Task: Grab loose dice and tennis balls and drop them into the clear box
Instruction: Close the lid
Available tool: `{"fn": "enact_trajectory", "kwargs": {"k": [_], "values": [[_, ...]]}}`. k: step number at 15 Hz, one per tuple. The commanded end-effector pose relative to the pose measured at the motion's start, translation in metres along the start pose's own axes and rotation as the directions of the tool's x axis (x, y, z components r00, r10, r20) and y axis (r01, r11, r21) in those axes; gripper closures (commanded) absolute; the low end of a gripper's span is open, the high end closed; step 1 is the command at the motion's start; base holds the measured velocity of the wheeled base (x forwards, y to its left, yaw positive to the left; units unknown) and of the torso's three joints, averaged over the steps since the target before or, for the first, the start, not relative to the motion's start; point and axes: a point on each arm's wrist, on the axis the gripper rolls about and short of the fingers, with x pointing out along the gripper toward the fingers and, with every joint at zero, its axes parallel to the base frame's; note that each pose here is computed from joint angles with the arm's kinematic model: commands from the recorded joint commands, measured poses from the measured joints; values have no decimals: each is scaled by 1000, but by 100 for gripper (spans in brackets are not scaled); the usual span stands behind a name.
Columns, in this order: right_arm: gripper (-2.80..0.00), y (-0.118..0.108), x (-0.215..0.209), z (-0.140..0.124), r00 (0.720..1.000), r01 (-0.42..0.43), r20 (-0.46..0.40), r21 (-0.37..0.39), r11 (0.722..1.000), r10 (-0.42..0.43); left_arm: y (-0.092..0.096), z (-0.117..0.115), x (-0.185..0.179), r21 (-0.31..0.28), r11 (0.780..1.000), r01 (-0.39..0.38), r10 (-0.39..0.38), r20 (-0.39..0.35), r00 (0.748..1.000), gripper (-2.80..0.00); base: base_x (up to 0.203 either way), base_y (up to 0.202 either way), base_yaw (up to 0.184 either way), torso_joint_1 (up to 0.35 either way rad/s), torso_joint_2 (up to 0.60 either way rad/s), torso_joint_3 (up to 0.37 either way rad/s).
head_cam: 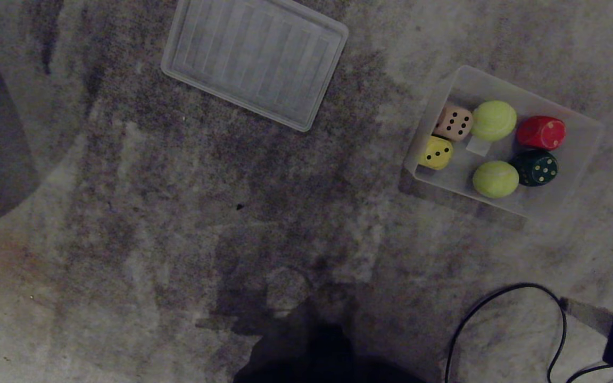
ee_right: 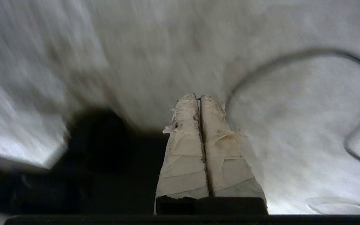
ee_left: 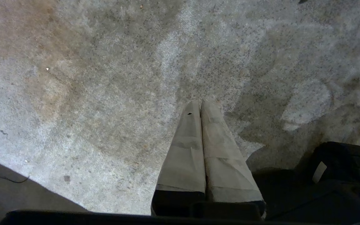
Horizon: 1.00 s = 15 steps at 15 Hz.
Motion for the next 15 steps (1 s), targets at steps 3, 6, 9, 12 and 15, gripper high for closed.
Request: {"fn": "enact_trajectory", "kwargs": {"k": [3, 6, 9, 12, 15], "values": [[0, -8, -57, -49, 999, 48, 25, -104, 993, -45, 0, 0, 0, -1, 1000, -1, 1, -3, 1000, 0, 0, 0, 0, 0, 0, 0], [0, -13, -70, -75, 992, 125, 49, -160, 979, -118, 0, 0, 0, -1, 1000, -1, 1, -3, 1000, 0, 0, 0, 0, 0, 0, 0], [0, -16, -78, -99, 981, 193, 52, -173, 966, -187, 0, 0, 0, -1, 1000, -1, 1, -3, 1000, 0, 0, 0, 0, 0, 0, 0], [0, -18, -71, -98, 968, 216, 166, -169, 962, -189, 0, 0, 0, -2, 1000, -1, 1, -2, 1000, 0, 0, 0, 0, 0, 0, 0], [0, -18, -74, -101, 963, 201, 216, -176, 963, -162, 0, 0, 0, -2, 1000, -1, 1, -3, 1000, 0, 0, 0, 0, 0, 0, 0]]}}
